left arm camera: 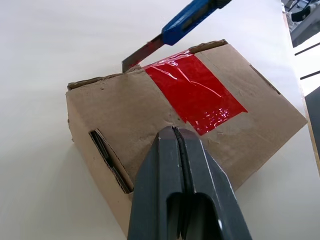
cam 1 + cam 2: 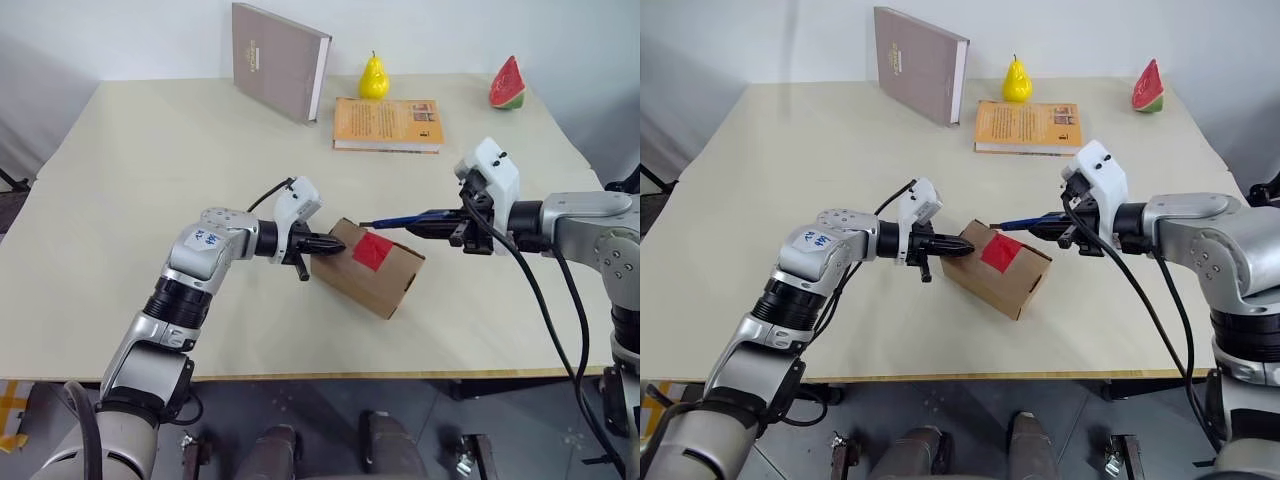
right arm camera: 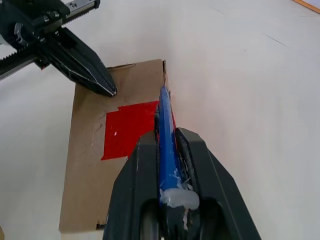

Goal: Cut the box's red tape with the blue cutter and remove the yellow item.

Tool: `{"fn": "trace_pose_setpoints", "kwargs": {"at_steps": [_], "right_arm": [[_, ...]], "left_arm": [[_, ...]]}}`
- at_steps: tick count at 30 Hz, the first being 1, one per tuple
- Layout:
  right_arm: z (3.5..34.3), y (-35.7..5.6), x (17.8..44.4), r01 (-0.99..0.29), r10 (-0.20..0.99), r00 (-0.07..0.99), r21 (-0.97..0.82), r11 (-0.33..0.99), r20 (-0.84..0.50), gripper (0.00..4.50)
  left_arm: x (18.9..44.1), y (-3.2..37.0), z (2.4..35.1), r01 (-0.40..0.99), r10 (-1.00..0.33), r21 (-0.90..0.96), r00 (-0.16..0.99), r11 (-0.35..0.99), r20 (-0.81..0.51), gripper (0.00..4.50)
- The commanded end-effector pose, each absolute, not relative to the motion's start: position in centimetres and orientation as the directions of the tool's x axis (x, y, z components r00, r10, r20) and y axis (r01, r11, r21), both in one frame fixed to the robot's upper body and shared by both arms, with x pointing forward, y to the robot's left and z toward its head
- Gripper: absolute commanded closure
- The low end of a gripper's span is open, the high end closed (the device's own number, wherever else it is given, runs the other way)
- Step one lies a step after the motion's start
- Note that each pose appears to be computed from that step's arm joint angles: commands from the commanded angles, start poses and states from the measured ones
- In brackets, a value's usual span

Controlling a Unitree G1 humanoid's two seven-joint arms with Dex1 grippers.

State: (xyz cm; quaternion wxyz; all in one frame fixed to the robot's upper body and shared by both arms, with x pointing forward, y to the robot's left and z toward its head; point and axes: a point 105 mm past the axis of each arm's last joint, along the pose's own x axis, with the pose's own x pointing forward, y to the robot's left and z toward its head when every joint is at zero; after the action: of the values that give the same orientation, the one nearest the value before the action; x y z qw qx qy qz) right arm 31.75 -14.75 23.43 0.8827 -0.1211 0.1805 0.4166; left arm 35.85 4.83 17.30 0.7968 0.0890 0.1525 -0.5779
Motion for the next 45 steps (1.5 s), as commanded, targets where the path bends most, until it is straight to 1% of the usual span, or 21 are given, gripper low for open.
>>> {"fn": "trace_pose_setpoints", "kwargs": {"at_steps": [1, 10, 25, 28, 34, 38, 45], "right_arm": [[23.9, -15.1, 31.0, -0.791, 0.693, 0.58, -0.093, 0.605, -0.428, 4.35], [23.1, -16.1, 31.1, -0.777, 0.656, 0.59, -0.112, 0.619, -0.47, 4.35], [23.5, -16.5, 30.1, -0.793, 0.64, 0.569, -0.139, 0.593, -0.516, 4.35], [23.9, -15.8, 29.9, -0.798, 0.659, 0.562, -0.117, 0.592, -0.499, 4.35], [23.5, -14.2, 29.4, -0.803, 0.689, 0.53, -0.032, 0.595, -0.495, 4.35], [22.3, -14.1, 29.2, -0.77, 0.654, 0.528, 0.019, 0.638, -0.541, 4.35], [21.8, -15.0, 28.6, -0.747, 0.617, 0.536, 0.017, 0.665, -0.576, 4.35]], "left_arm": [[36.1, 5.4, 16.4, 0.935, -0.87, -0.037, 0.314, 0.353, -0.38, 4.5], [36.0, 5.3, 16.2, 0.934, -0.869, -0.044, 0.31, 0.354, -0.386, 4.5], [36.3, 5.3, 15.9, 0.924, -0.852, -0.045, 0.331, 0.38, -0.406, 4.5], [36.3, 5.1, 15.8, 0.923, -0.848, -0.046, 0.331, 0.382, -0.415, 4.5], [36.1, 4.9, 15.4, 0.923, -0.836, -0.052, 0.32, 0.381, -0.445, 4.5], [36.0, 4.7, 15.2, 0.926, -0.834, -0.045, 0.314, 0.374, -0.454, 4.5], [36.1, 4.7, 15.2, 0.924, -0.828, -0.039, 0.321, 0.38, -0.459, 4.5]]}}
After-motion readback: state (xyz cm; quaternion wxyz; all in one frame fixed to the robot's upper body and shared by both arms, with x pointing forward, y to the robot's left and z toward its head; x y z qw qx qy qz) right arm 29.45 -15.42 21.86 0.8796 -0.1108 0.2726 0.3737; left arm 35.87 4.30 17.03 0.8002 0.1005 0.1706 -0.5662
